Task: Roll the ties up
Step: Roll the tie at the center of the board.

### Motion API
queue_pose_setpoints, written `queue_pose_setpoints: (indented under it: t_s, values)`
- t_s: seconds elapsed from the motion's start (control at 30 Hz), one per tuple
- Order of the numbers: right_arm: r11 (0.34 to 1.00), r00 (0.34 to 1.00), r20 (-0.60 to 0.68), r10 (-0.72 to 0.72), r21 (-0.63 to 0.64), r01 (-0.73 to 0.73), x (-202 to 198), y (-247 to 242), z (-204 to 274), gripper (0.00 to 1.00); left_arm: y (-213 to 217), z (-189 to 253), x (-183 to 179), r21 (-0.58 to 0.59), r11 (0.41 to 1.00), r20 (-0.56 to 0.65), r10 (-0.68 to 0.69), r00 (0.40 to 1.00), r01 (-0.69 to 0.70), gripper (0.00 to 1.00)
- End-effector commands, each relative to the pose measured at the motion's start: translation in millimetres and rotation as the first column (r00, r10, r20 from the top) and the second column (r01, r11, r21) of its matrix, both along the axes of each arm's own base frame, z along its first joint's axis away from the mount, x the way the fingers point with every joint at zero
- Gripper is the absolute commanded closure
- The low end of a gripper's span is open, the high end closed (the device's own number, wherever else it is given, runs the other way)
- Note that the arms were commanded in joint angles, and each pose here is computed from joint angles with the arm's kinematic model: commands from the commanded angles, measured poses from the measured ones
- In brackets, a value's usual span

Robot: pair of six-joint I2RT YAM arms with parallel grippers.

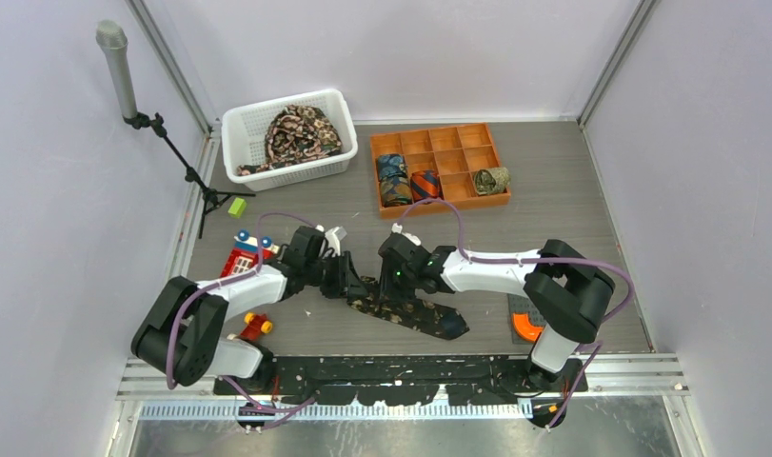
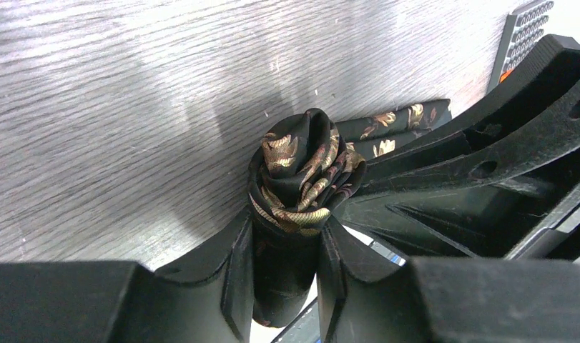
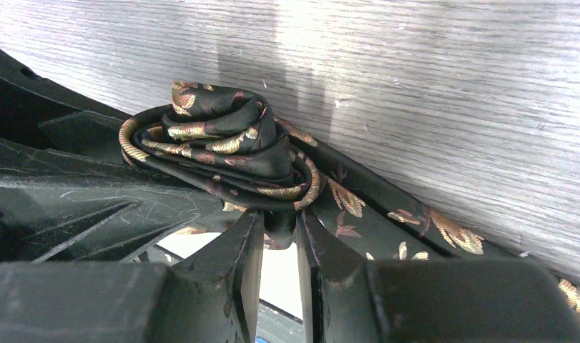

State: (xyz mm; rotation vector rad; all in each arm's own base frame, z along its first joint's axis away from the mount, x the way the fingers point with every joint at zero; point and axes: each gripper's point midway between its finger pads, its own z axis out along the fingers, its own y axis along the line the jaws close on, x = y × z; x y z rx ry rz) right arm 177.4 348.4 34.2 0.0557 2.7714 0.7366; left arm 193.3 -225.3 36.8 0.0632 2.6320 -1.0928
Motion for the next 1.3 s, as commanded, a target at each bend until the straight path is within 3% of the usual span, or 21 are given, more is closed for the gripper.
queue_pose_setpoints:
  t_s: [0.0,0.23,0.43,0.67,1.27]
  values:
    - [1.000,1.000,0.020,0.018,-0.019,-0.017,3.0,-3.2,3.6,0.71,-3.5,9.0,3.7,-0.022,1.000,0.037,-0.008,0.999,0.009,0.73]
    - [0.998,0.995,0.072,0.062,0.017,-0.064,13.4,13.2,34.0,0.57,17.8,13.2,5.8,0.109,0.993,0.048,0.040,0.998,-0.046,0.73]
    - [0.995,0.990,0.108,0.093,0.037,-0.098,25.7,31.5,54.3,0.55,38.5,18.9,7.3,0.221,0.970,0.063,0.091,0.994,-0.102,0.74]
    - [0.993,0.989,0.105,0.105,0.043,-0.110,32.8,46.1,55.0,0.63,66.7,28.4,12.6,0.348,0.921,0.127,0.140,0.982,-0.176,0.74]
    - [0.970,0.989,0.009,0.148,0.194,-0.147,32.0,98.2,32.4,0.81,85.8,41.0,23.6,0.450,0.864,0.166,0.169,0.972,-0.227,0.76]
